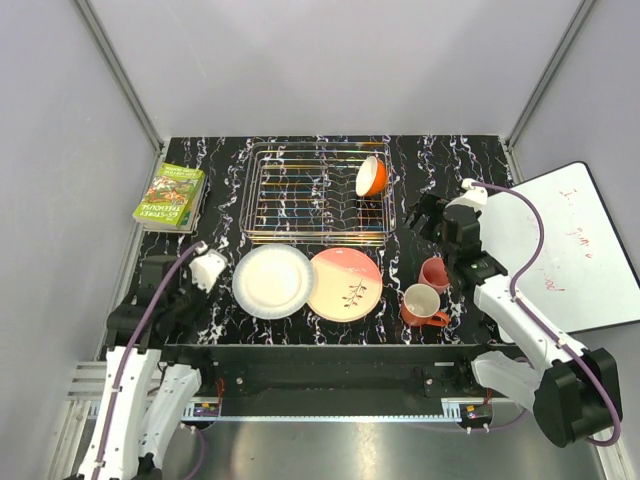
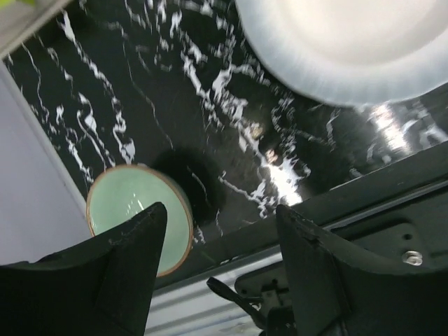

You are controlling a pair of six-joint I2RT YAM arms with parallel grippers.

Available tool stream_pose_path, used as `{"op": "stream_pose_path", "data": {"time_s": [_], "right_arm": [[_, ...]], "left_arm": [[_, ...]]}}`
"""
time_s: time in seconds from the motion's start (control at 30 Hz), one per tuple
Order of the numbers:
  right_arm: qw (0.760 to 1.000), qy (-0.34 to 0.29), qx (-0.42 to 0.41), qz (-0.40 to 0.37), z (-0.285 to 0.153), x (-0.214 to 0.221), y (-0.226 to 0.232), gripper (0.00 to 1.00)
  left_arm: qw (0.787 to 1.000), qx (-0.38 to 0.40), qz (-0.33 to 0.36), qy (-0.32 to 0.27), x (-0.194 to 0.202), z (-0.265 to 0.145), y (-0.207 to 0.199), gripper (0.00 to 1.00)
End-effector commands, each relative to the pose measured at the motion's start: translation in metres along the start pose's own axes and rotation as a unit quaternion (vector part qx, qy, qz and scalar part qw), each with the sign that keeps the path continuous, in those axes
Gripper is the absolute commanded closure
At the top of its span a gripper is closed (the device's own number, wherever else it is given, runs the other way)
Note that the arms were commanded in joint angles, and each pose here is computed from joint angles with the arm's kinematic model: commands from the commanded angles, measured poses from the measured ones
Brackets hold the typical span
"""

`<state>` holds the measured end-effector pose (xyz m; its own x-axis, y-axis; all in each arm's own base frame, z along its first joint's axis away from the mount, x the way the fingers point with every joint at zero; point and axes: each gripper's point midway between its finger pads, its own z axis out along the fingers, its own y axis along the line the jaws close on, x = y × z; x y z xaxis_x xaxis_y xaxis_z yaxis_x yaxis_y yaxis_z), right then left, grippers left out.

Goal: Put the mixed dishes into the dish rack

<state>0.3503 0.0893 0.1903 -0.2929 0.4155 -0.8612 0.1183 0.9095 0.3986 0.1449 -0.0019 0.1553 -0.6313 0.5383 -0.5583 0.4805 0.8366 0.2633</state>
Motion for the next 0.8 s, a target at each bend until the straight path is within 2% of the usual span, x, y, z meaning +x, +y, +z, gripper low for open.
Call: {"op": "stream_pose_path", "data": {"time_s": [0.0, 0.3, 0.5, 0.77], "right_arm": [[1.000, -0.028, -0.001, 0.011, -0.005, -0.018, 0.007, 0.00], [1.000, -0.027, -0.004, 0.005, -0.006, -0.015, 0.008, 0.00], [1.000, -0.028, -0.001, 0.002, -0.005, -0.013, 0.006, 0.00], [1.000, -0.023, 0.000, -0.001, -0.001, -0.013, 0.009, 0.00]], "left_arm": [[0.996, -0.058, 0.021, 0.063, 0.037, 0.014, 0.016, 0.32], [0.989, -0.100, -0.024, 0.110, 0.055, 0.034, 0.038, 0.36], [0.981, -0.090, -0.075, 0.153, 0.076, 0.048, 0.045, 0.37], [0.980, -0.060, -0.085, 0.169, 0.083, 0.073, 0.041, 0.38]]}}
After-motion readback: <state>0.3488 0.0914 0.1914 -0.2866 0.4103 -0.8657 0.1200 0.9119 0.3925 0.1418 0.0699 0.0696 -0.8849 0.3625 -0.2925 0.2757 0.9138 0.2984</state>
